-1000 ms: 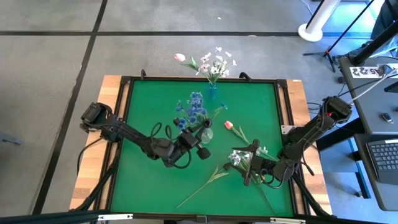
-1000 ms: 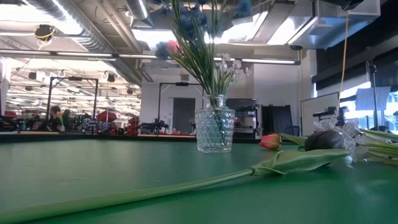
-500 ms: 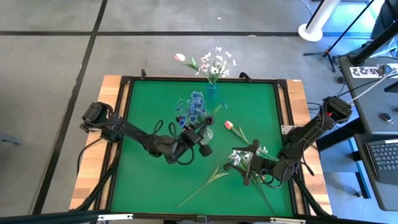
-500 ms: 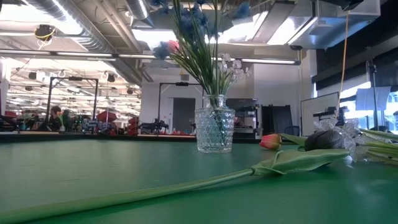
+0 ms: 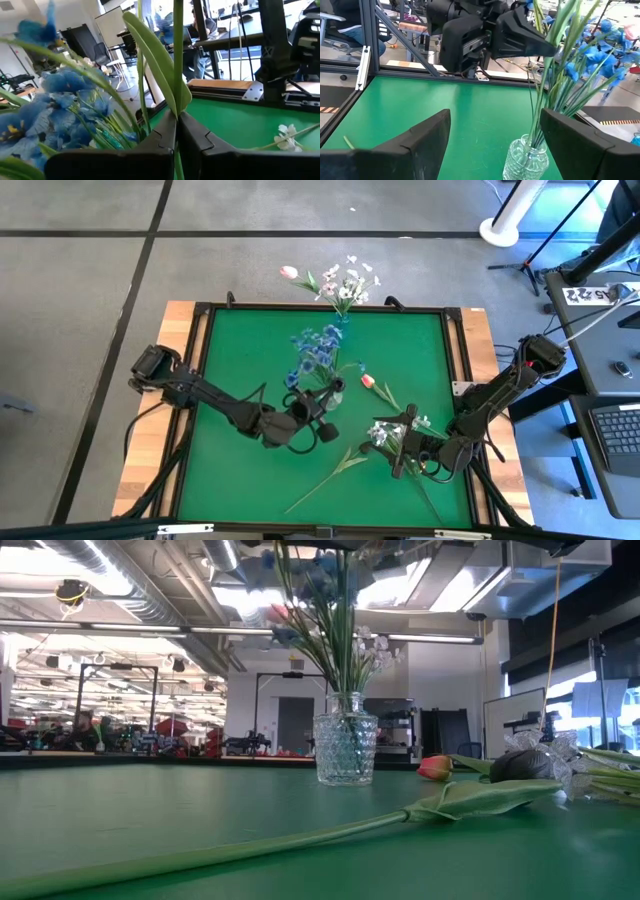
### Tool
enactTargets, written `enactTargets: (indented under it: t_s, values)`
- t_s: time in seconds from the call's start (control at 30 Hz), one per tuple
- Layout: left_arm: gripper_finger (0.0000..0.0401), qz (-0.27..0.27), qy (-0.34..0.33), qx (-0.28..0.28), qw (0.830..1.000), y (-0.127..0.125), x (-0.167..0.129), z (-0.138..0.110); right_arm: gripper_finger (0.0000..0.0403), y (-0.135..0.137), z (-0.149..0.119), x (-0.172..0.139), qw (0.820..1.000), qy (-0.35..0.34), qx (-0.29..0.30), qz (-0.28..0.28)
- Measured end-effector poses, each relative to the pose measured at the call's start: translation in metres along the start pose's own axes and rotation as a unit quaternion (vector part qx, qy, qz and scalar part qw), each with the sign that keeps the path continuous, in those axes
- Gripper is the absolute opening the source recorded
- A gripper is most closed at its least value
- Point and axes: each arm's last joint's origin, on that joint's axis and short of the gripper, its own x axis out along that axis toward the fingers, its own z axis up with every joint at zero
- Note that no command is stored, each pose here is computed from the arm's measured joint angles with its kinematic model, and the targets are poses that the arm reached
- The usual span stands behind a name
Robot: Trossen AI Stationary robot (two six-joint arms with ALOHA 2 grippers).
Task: Sort flowers into vase by color
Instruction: Put the left black flowers into the transparent vase
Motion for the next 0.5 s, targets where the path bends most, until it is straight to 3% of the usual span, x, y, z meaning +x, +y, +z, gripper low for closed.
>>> enactTargets:
  t_s: [0.5]
  values:
    - [0.0106,0.04,0.035,0.02,0.998,-0.001,-0.006,-0.014,0.0307,0.0,0.0,0.0,1.0,0.0,0.0,-0.005]
